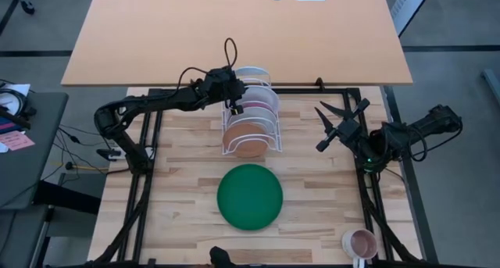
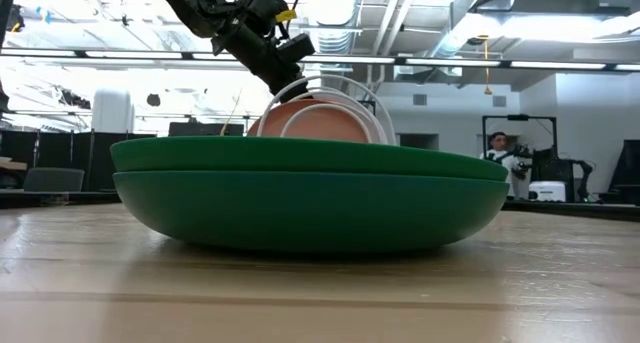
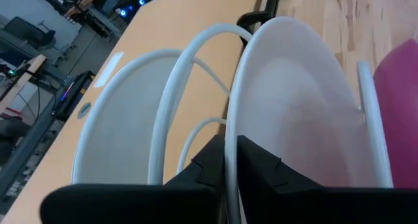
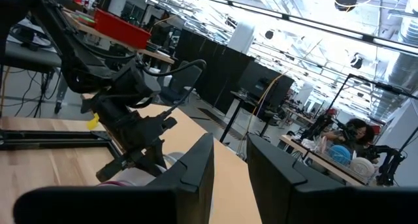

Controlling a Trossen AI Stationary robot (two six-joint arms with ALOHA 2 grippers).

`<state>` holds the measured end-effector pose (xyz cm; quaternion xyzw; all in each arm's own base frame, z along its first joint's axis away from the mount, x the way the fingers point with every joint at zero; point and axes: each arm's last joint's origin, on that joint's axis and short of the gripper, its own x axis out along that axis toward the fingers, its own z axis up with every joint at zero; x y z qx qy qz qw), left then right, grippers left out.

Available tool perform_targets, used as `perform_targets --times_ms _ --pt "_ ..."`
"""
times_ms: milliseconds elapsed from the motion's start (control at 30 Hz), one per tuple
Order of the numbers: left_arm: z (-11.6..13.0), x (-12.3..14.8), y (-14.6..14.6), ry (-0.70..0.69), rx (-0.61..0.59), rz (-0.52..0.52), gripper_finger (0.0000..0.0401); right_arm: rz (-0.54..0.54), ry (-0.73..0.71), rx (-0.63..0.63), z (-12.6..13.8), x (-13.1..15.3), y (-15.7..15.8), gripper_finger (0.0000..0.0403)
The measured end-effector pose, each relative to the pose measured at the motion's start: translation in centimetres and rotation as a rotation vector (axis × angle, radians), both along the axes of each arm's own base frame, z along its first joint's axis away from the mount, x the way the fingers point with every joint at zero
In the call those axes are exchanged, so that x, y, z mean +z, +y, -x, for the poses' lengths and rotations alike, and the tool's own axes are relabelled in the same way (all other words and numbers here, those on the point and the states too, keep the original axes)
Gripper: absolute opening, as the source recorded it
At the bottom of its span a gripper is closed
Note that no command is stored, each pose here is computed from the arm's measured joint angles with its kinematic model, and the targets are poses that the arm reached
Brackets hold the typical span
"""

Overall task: Sort dishes
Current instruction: Put the white plate on the dish rack

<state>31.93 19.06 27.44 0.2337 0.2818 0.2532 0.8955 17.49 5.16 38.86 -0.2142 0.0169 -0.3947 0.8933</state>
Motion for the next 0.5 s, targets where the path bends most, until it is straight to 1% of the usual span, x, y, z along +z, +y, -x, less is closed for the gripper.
perform_targets --times_ms 267,500 --pt "0.0 0.0 -0.5 0.039 -0.015 -0.02 0.0058 0.0 0.0 0.0 0.0 0.0 0.0 0.0096" --pt "0.0 0.6 -1.8 0.088 0.001 -0.08 0.0081 0.0 0.001 -0.001 0.0 0.0 0.0 0.0096"
